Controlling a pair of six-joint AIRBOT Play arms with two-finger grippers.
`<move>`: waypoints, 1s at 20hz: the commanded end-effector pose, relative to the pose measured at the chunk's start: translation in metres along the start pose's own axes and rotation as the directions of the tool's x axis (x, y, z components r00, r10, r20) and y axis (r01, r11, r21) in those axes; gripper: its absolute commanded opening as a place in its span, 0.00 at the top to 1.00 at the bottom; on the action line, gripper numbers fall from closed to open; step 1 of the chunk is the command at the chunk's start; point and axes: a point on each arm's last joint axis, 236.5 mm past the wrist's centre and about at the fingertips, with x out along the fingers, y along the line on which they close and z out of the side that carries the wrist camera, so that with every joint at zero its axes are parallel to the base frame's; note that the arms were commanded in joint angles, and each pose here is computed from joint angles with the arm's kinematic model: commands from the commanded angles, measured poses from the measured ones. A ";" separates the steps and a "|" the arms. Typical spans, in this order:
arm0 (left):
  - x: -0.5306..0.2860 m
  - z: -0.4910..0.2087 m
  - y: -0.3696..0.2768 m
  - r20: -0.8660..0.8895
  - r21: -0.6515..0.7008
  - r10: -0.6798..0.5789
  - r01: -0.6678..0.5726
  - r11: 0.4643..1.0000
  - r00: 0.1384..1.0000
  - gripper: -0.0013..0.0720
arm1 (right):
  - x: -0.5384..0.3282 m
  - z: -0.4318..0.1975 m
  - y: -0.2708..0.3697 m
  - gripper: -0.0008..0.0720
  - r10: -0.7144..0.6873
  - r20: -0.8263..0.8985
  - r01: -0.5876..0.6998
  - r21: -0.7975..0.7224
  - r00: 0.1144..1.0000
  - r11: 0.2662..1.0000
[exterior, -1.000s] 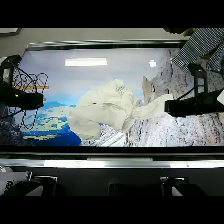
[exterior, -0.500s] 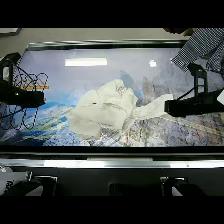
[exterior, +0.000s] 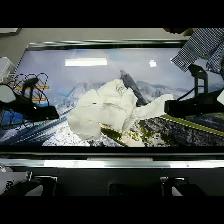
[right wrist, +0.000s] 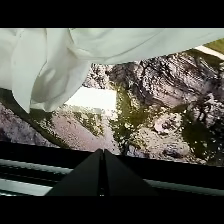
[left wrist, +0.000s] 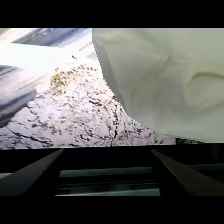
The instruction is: Fold the clothes and pants, and hang the long-sleeved shirts on hangers.
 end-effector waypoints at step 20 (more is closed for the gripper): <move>0.119 -0.032 -0.058 -0.036 -0.340 -0.355 0.322 0.883 0.934 0.96 | -0.028 0.071 -0.057 0.69 -0.067 0.293 -0.153 0.665 0.954 0.732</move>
